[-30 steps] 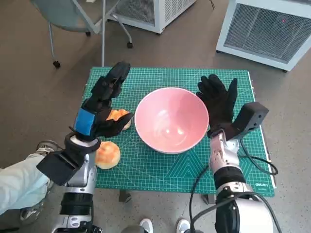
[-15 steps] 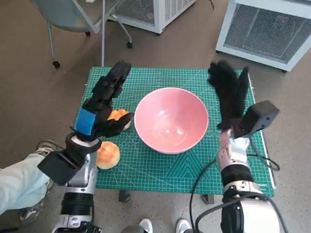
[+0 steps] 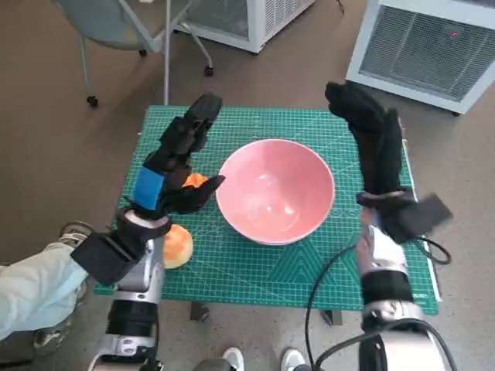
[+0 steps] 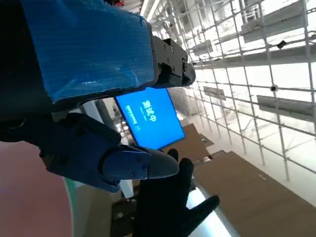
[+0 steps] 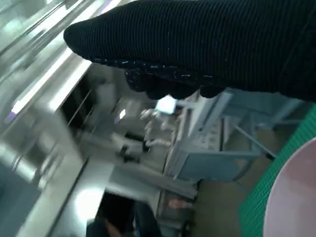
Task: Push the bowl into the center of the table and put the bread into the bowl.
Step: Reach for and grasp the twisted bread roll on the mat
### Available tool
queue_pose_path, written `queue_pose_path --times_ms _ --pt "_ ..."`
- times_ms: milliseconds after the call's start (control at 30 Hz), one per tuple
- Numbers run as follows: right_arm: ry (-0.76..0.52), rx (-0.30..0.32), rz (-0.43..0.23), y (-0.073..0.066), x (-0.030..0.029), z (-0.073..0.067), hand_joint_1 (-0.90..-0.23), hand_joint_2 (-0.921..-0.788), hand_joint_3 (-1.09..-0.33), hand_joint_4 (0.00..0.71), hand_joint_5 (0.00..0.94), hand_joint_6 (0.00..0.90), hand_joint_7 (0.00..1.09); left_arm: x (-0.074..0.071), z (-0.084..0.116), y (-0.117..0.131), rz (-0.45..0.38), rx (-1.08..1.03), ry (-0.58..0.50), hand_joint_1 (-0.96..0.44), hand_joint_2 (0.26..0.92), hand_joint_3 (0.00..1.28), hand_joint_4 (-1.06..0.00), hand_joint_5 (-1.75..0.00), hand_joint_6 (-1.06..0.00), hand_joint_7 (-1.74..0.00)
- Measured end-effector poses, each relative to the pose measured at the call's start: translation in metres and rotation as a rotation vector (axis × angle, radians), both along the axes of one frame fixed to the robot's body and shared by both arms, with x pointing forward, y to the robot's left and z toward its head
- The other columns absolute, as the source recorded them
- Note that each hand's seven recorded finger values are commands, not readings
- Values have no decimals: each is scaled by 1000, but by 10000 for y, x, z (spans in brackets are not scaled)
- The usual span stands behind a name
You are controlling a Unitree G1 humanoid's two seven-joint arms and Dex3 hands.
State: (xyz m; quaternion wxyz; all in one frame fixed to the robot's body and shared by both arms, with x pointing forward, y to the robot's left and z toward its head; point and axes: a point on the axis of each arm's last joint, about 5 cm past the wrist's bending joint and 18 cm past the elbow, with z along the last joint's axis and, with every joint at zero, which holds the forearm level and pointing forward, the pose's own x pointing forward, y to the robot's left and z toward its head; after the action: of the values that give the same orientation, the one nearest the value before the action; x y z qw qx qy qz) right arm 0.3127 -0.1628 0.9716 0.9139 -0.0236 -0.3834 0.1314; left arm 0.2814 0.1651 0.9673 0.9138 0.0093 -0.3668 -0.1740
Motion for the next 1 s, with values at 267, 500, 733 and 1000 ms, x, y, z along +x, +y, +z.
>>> queue_pose_path --times_ms 267,500,733,1000 --pt "-55 -32 12 -19 -163 44 -732 -921 -758 211 1 14 563 49 -1 -55 -58 -17 2 -551 921 335 -230 -2 -280 -111" --pt "-65 -42 -2 -19 -251 45 -747 -921 -758 211 1 0 581 86 9 -116 -110 -29 -4 -528 921 330 -221 0 -279 -111" --pt "-82 -54 -4 -15 -272 85 -754 -921 -759 210 0 -1 578 102 31 -137 -136 -20 -15 -524 921 330 -219 0 -278 -113" --pt "-82 -60 -10 -28 -275 96 -753 -921 -759 208 0 -1 578 106 49 -77 -127 14 -20 -538 921 319 -213 0 -270 -113"
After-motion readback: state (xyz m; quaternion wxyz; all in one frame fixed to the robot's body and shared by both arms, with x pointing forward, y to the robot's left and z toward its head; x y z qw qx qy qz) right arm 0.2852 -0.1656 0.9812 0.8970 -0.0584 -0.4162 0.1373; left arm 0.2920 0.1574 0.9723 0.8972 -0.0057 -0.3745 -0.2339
